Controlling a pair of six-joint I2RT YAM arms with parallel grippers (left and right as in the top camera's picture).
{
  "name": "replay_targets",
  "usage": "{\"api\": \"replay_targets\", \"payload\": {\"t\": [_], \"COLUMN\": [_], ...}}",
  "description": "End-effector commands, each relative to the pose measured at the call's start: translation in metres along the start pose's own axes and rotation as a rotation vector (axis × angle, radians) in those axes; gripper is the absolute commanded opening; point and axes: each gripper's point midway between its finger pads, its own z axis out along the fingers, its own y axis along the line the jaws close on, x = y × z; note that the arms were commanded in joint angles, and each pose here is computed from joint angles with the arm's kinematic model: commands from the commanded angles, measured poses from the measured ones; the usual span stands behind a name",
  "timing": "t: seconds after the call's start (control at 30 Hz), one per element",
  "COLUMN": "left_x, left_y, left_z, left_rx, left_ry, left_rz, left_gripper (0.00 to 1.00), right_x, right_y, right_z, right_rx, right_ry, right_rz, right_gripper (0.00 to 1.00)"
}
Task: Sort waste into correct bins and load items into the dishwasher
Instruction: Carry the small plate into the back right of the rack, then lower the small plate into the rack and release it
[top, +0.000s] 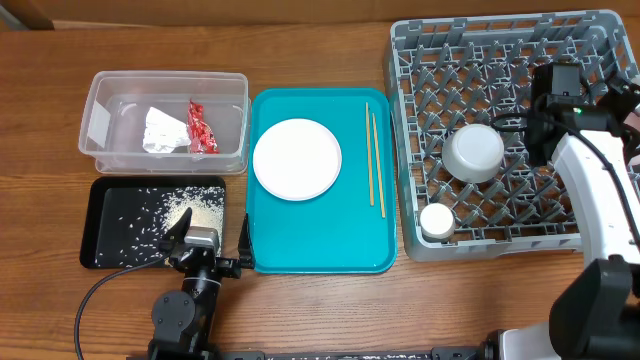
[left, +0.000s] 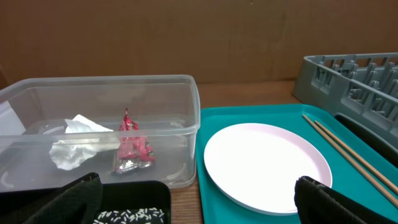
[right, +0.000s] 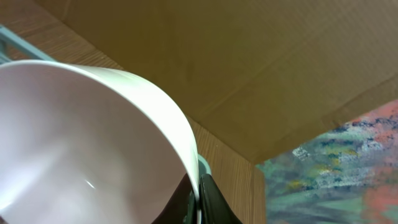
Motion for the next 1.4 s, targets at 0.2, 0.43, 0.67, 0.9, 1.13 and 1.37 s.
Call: {"api": "replay_targets", "payload": {"t": [0.2, 0.43, 0.67, 0.9, 1.13, 1.37], "left_x": [0.0, 0.0, 0.0, 0.0, 0.0, 0.0], "left_y": [0.001, 0.001, 0.001, 0.001, 0.001, 0.001], "left_z": [0.0, 0.0, 0.0, 0.0, 0.0, 0.0], "left_rx": [-0.004, -0.003, -0.003, -0.004, -0.003, -0.003], "left_ry": [-0.004, -0.004, -0.004, -0.004, -0.004, -0.004], "left_rz": [-0.019, -0.019, -0.019, -0.019, -0.019, -0.019], "left_gripper": [1.0, 1.0, 1.0, 1.0, 1.0, 1.0], "right_x": [0.023, 0.023, 0.026, 0.032, 0.04, 0.045], "right_y": [0.049, 0.069, 0.073, 0.078, 0.085, 0.087], "right_z": [-0.002, -0.037, -0.051, -0.062, -0.062, -0.063], "right_rx": [-0.006, -0.079, -0.1, -0.132, -0.178, -0.203], "right_ry": [0.003, -0.064, -0.087, -0.089, -0.049, -0.026], "right_rz": [-0.214, -0.255, -0.306, -0.342, -0.351, -0.356], "right_gripper": [0.04, 0.04, 0.06, 0.08, 0.04, 0.04]}}
